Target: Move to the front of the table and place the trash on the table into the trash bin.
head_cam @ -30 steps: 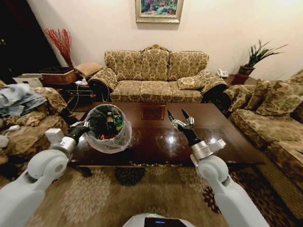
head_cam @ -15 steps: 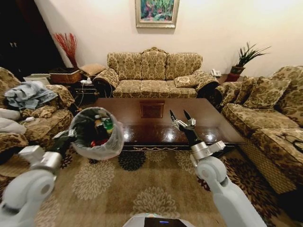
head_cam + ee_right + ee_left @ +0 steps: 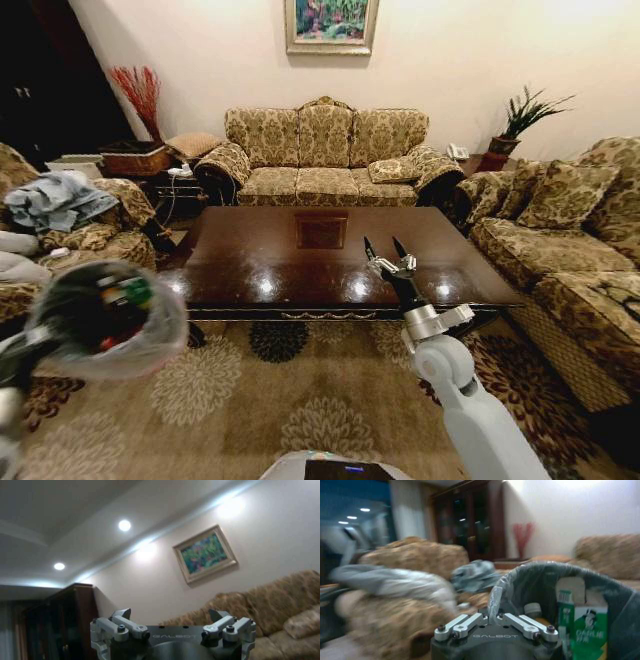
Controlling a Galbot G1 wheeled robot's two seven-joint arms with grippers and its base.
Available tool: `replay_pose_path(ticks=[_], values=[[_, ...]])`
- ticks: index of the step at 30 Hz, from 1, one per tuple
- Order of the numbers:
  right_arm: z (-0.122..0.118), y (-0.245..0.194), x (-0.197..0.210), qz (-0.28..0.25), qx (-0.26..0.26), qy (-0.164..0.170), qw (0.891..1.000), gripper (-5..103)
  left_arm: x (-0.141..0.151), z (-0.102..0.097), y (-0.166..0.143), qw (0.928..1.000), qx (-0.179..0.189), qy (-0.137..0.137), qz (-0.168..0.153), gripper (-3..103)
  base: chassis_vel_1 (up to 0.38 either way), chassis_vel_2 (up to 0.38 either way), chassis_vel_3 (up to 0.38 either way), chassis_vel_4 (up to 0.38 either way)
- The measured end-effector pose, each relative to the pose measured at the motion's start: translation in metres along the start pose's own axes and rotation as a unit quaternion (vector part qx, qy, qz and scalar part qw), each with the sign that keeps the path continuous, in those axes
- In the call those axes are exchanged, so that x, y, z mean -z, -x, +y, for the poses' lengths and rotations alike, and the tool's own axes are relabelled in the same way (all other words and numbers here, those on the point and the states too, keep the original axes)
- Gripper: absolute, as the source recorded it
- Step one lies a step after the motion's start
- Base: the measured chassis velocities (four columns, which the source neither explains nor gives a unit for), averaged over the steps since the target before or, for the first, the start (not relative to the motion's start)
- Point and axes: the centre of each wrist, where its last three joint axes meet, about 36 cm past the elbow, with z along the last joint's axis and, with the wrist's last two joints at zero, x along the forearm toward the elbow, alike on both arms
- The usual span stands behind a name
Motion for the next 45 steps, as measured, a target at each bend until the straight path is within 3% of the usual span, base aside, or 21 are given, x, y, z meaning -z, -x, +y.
replay_pose_path(ticks=[2, 7, 10, 12, 16, 18, 21, 24, 27, 37, 39, 42, 45], values=[[0.003, 0.004, 0.001, -0.004, -0.005, 0.011, 1.000, 100, -0.015, 0.003, -0.014, 0.9996, 0.022, -0.007, 0.019, 3, 0.000, 0.000, 0.000, 0.000], [-0.003, 0.005, -0.010, 0.000, -0.009, 0.010, 1.000, 100, -0.042, 0.001, -0.023, 0.9985, 0.036, -0.007, 0.040, 3, 0.000, 0.000, 0.000, 0.000], [-0.009, -0.004, -0.018, 0.016, -0.021, -0.009, 1.000, 100, -0.080, 0.000, -0.023, 0.9962, 0.047, -0.009, 0.072, 3, 0.000, 0.000, 0.000, 0.000], [-0.010, -0.006, -0.018, 0.018, -0.023, -0.011, 1.000, 100, -0.087, -0.001, -0.024, 0.9955, 0.048, -0.012, 0.080, 3, 0.000, 0.000, 0.000, 0.000], [-0.014, -0.015, -0.021, 0.024, -0.026, -0.018, 0.999, 100, -0.121, -0.006, -0.026, 0.9910, 0.054, -0.030, 0.118, 3, 0.000, 0.000, 0.000, 0.000], [-0.012, -0.018, -0.022, 0.024, -0.026, -0.021, 0.999, 100, -0.161, -0.009, -0.029, 0.9859, 0.063, -0.030, 0.152, 3, 0.000, 0.000, 0.000, 0.000], [-0.009, -0.019, -0.023, 0.023, -0.025, -0.021, 0.999, 100, -0.181, -0.012, -0.031, 0.9816, 0.067, -0.039, 0.175, 3, 0.000, 0.000, 0.000, 0.000], [-0.001, -0.026, -0.032, 0.023, -0.021, -0.016, 0.999, 100, -0.233, -0.027, -0.040, 0.9762, 0.081, -0.047, 0.195, 3, 0.000, 0.000, 0.000, 0.000], [0.001, -0.034, -0.038, 0.028, -0.020, -0.015, 0.999, 100, -0.257, -0.044, -0.051, 0.9705, 0.086, -0.064, 0.216, 3, 0.000, 0.000, 0.000, 0.000], [-0.002, -0.052, -0.050, 0.049, -0.026, -0.016, 0.998, 100, -0.314, -0.065, -0.056, 0.9614, 0.082, -0.066, 0.254, 3, 0.000, 0.000, 0.000, 0.000], [-0.003, -0.053, -0.051, 0.051, -0.028, -0.017, 0.998, 100, -0.321, -0.068, -0.054, 0.9595, 0.082, -0.073, 0.259, 3, 0.000, 0.000, 0.000, 0.000], [-0.004, -0.058, -0.054, 0.051, -0.030, -0.018, 0.998, 100, -0.334, -0.083, -0.042, 0.9525, 0.087, -0.109, 0.271, 3, 0.000, 0.000, 0.000, 0.000], [-0.003, -0.061, -0.055, 0.054, -0.031, -0.018, 0.998, 100, -0.340, -0.089, -0.037, 0.9502, 0.091, -0.112, 0.276, 3, 0.000, 0.000, 0.000, 0.000]])
